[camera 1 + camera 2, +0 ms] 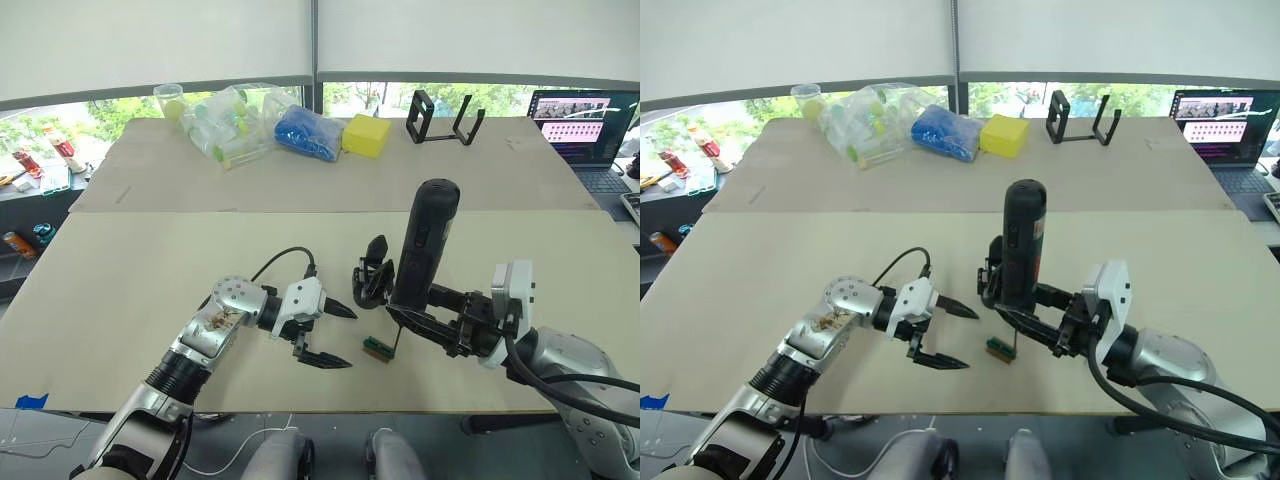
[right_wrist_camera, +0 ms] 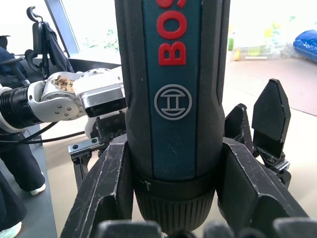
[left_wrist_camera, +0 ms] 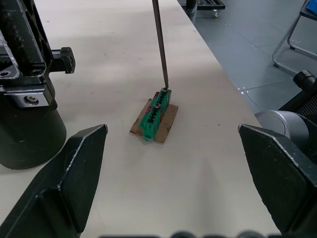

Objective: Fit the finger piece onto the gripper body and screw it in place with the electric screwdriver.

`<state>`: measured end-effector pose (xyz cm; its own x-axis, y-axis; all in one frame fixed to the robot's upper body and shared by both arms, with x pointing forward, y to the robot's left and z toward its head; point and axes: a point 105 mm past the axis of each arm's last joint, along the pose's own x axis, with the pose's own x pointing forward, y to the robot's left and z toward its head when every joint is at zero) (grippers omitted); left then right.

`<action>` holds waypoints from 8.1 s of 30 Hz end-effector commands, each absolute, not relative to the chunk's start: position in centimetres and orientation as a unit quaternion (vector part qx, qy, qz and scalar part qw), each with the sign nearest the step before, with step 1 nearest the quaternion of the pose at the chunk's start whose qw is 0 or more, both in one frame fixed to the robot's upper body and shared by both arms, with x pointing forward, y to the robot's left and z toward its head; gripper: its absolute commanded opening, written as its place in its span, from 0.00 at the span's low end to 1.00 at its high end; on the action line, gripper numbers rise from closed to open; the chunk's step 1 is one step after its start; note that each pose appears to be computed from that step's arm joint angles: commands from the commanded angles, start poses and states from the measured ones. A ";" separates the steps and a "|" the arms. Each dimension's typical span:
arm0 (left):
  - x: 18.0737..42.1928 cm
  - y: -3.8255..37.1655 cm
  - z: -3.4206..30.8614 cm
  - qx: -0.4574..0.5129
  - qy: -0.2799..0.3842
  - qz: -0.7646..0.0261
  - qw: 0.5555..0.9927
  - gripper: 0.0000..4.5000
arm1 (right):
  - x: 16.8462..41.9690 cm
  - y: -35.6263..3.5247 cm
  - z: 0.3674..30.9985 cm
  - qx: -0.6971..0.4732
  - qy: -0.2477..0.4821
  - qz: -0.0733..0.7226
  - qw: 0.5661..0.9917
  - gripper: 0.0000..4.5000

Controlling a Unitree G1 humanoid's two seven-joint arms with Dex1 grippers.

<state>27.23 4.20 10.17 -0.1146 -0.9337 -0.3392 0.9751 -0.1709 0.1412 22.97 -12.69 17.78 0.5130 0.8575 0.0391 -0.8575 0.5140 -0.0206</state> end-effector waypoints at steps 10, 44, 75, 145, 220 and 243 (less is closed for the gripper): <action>27.2 4.2 10.7 0.189 0.042 -0.744 0.640 1.00 | 22.4 -12.1 19.6 -0.024 -0.071 0.509 0.857 0.43; 27.5 4.4 11.0 0.191 0.041 -0.739 0.644 1.00 | 22.6 -12.5 19.7 -0.029 -0.072 0.504 0.860 0.43; 27.6 4.5 11.1 0.193 0.040 -0.738 0.645 1.00 | 22.8 -12.6 19.6 -0.033 -0.075 0.502 0.861 0.43; 34.0 3.9 12.8 0.178 0.013 -0.666 0.724 1.00 | 29.1 -8.0 29.2 -0.082 -0.090 0.633 0.765 0.43; 34.2 3.4 12.4 0.185 0.010 -0.668 0.720 1.00 | 29.1 -8.9 27.9 -0.083 -0.090 0.625 0.771 0.43; 34.2 3.3 12.4 0.186 0.009 -0.670 0.719 1.00 | 28.7 -9.1 27.6 -0.083 -0.092 0.622 0.773 0.43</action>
